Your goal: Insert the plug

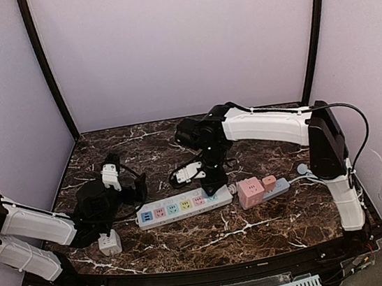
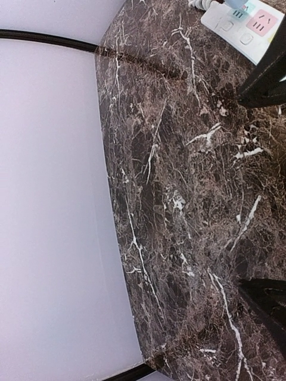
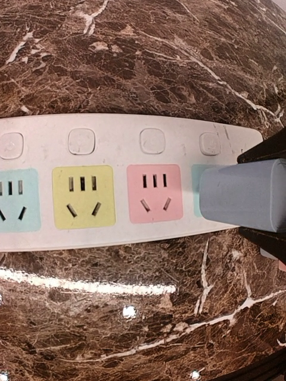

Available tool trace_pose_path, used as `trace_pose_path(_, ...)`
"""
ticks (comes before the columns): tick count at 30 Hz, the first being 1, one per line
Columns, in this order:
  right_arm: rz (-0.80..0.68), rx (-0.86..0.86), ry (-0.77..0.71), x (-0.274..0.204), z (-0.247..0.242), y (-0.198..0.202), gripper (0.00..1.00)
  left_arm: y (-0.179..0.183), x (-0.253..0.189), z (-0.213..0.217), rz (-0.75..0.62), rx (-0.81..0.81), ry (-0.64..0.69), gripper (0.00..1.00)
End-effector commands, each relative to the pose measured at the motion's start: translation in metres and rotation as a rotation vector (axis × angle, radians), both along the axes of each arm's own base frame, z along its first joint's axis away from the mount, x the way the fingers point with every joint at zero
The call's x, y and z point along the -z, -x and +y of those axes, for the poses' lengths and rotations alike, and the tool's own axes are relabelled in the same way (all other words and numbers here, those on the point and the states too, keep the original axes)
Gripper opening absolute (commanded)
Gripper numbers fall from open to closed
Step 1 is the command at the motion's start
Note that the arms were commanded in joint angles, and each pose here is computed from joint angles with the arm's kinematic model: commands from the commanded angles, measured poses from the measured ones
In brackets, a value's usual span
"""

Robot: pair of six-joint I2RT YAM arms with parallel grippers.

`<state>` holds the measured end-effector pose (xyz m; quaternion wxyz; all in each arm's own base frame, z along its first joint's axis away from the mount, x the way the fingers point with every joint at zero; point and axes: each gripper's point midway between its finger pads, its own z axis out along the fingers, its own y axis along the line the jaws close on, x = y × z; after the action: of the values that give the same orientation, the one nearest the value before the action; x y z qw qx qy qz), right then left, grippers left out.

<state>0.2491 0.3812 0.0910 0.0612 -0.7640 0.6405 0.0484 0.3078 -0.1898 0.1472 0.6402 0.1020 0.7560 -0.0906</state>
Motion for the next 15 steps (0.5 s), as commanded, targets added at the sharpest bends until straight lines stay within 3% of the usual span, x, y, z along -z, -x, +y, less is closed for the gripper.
trace_pose_path(1, 0.012, 0.010, 0.039, 0.011, -0.005, 0.004, 0.00, 0.001, -0.003, 0.006, -0.017, -0.018, 0.003, 1.00)
trace_pose_path(15, -0.021, 0.019, 0.066, 0.020, -0.012, -0.007, 0.00, 0.000, -0.001, 0.004, -0.013, -0.010, -0.003, 1.00)
